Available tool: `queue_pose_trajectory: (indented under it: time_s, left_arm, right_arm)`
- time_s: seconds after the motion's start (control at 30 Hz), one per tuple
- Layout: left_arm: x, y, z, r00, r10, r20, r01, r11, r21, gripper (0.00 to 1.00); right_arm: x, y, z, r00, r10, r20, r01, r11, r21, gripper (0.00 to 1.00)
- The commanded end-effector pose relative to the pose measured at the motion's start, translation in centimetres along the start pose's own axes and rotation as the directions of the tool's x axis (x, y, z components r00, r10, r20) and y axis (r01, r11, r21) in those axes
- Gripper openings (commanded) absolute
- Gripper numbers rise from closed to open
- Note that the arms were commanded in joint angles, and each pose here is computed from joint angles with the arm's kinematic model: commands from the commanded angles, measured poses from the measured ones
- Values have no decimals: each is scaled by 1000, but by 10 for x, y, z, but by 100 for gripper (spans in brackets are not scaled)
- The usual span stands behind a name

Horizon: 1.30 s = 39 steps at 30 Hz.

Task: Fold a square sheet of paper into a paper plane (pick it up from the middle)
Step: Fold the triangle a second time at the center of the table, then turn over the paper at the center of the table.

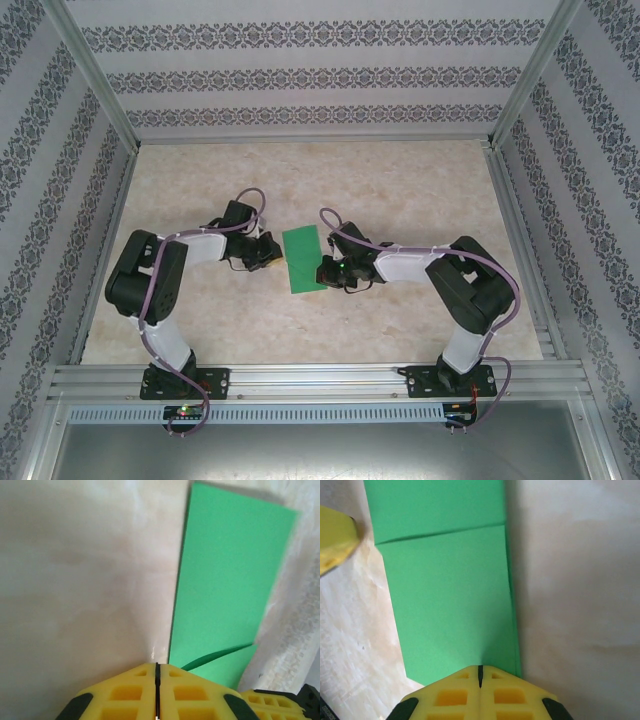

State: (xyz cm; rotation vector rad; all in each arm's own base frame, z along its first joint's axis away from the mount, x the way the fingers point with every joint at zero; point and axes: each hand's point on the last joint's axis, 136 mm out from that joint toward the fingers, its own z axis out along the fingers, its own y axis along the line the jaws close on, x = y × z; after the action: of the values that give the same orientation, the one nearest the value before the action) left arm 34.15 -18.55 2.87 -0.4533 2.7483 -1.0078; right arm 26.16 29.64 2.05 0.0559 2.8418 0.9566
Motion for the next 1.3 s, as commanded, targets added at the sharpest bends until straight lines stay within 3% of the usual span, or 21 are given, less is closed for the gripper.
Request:
queue_pose_trajectory:
  time_s: [0.0,0.1,0.23,0.47,0.63,0.8,0.97,1.17,1.27]
  left_arm:
    - [-6,-13,-23,998,42,56,-42,999,3,16]
    - [-7,-21,-36,994,55,97,-57,998,13,30]
    - [-6,-22,-46,989,58,134,-61,998,18,52]
    - [5,-34,-44,993,47,111,-62,988,139,80]
    - [15,-39,-39,996,35,80,-51,976,212,92]
    - [26,-46,-34,999,33,33,-41,963,265,98]
    - [37,-52,-22,999,14,-32,-4,951,310,99]
    - [44,-57,-9,996,14,-84,16,937,349,97]
    - [45,-61,-1,994,19,-106,21,933,359,90]
  right_arm:
    - [-22,27,-31,994,-52,93,58,996,-64,15]
    - [-45,30,-51,980,-73,185,87,994,-72,36]
    - [-62,19,-54,972,-102,209,121,990,-77,46]
    - [-67,23,-28,979,-168,112,184,971,-150,47]
    - [-66,28,-9,983,-169,66,179,959,-220,39]
    - [-65,22,-3,986,-156,54,164,959,-231,28]
    - [-68,18,-5,989,-130,64,143,954,-263,8]
    - [-73,10,-9,993,-83,86,104,956,-276,5]
    - [-75,9,-10,993,-69,92,93,953,-288,5]
